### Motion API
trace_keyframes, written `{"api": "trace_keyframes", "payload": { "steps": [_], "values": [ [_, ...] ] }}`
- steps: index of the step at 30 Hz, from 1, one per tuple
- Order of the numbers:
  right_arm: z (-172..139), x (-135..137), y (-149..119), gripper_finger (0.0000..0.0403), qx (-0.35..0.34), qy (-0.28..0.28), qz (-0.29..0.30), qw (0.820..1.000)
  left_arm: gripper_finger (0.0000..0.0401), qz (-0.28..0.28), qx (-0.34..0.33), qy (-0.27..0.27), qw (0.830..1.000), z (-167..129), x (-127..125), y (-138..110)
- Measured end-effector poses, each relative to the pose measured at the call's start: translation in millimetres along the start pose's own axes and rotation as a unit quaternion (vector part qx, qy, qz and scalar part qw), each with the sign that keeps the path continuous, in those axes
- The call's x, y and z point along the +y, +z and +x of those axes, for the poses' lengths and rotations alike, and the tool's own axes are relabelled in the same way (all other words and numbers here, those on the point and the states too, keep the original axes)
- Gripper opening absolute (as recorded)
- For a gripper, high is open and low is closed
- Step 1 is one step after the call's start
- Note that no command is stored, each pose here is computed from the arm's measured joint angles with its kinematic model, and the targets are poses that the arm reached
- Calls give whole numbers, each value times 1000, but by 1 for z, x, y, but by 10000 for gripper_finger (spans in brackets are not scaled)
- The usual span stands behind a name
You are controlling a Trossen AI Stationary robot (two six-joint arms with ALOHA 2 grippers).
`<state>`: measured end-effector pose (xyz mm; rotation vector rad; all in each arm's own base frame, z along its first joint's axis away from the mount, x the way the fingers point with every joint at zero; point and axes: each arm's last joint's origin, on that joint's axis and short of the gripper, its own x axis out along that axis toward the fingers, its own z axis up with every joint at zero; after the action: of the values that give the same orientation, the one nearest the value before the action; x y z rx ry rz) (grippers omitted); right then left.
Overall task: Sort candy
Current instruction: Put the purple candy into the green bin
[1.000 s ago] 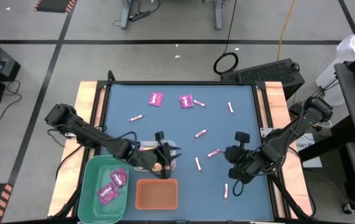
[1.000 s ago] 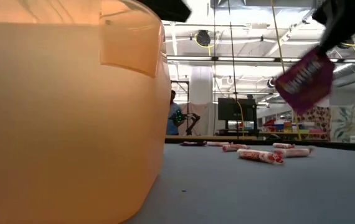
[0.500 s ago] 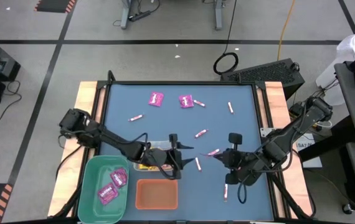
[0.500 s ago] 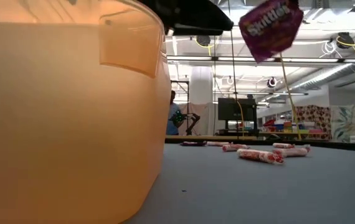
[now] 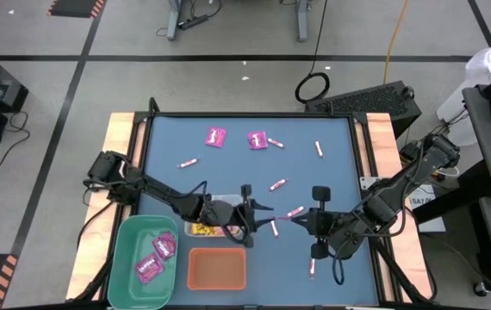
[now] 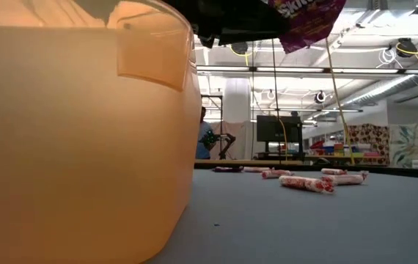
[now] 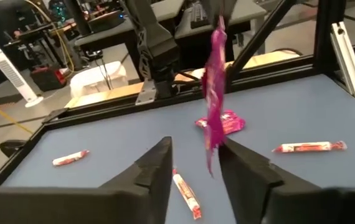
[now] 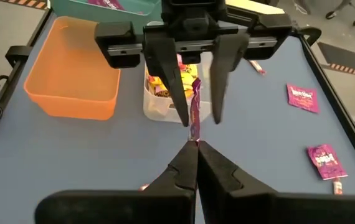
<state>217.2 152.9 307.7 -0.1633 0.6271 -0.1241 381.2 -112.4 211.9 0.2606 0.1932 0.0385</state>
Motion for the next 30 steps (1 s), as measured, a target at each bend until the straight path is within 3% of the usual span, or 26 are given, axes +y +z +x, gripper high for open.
{"api": "trace_keyframes", "payload": {
  "steps": [9, 16, 23, 30],
  "values": [
    [0, -1, 0, 0, -3, -12, -1, 1000, 11, 6, -25, -12, 1000, 0, 0, 5],
    [1, -3, -5, 34, 7, -30, 21, 999, 14, 3, -7, -12, 1000, -4, 1, 6],
    [0, -9, -17, 99, 58, -57, 41, 996, 5, -65, 44, -16, 997, -22, 10, 18],
    [11, -6, -36, 123, 69, -59, 31, 995, 7, -92, 75, -20, 993, -39, 13, 27]
  ]
}}
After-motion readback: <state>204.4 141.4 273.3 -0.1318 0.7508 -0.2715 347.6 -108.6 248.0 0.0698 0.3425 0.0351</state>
